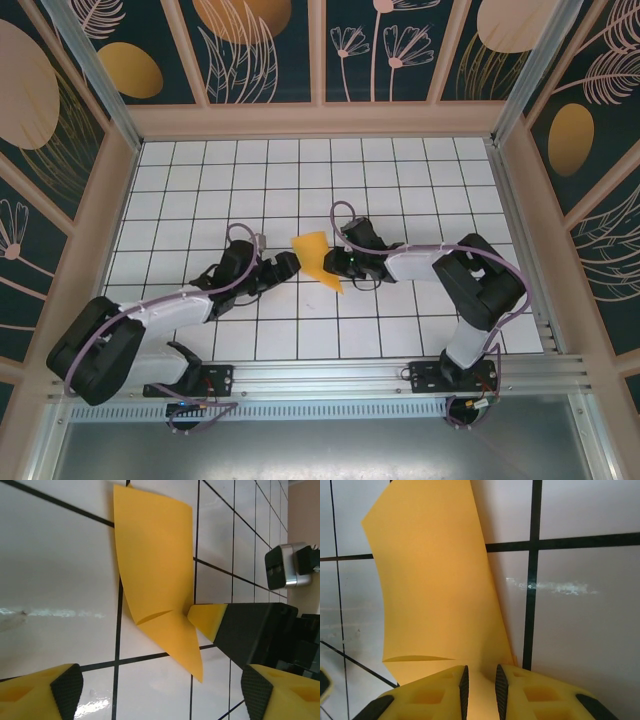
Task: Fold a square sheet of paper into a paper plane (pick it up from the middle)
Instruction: Fold the wing for the fifth time at the center of the table.
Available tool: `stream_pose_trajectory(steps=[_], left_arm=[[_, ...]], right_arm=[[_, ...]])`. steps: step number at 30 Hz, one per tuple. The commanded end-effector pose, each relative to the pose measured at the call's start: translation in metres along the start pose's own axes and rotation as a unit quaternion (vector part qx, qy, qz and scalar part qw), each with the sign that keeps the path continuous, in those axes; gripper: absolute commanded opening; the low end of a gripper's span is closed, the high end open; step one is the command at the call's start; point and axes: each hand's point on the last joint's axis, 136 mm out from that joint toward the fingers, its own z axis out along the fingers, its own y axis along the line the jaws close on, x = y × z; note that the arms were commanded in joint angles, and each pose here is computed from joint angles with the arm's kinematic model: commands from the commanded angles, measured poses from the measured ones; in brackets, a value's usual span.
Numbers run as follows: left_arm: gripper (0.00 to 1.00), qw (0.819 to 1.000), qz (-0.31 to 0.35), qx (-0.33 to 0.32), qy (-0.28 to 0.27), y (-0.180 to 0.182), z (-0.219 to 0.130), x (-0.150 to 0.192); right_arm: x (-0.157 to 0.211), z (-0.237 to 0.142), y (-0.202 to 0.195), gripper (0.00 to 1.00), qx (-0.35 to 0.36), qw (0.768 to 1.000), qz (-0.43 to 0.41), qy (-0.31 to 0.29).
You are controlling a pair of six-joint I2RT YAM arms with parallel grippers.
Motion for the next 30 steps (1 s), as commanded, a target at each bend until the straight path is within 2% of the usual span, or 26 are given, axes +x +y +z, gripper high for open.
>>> stream_pose_trajectory(steps=[1,7,11,30], left_arm=[[0.79,0.999,-0.008,0.048,0.005,-0.030,0.011,-0.001],[0.68,0.999,-0.030,0.029,0.011,-0.026,0.028,-0.001],[0.66,0.999,-0.045,0.022,0.013,-0.023,0.035,-0.001],[0.73,0.997,-0.057,-0.046,0.024,-0.006,0.053,-0.003]], right_arm=[[0.015,-0.001,-0.017,0.27,0.008,0.999,0.032,0.024],[0.017,-0.001,-0.020,0.27,0.005,0.999,0.037,0.025],[0.018,-0.001,-0.021,0.27,0.005,0.999,0.038,0.026],[0.023,-0.001,-0.025,0.27,0.006,0.999,0.037,0.029]])
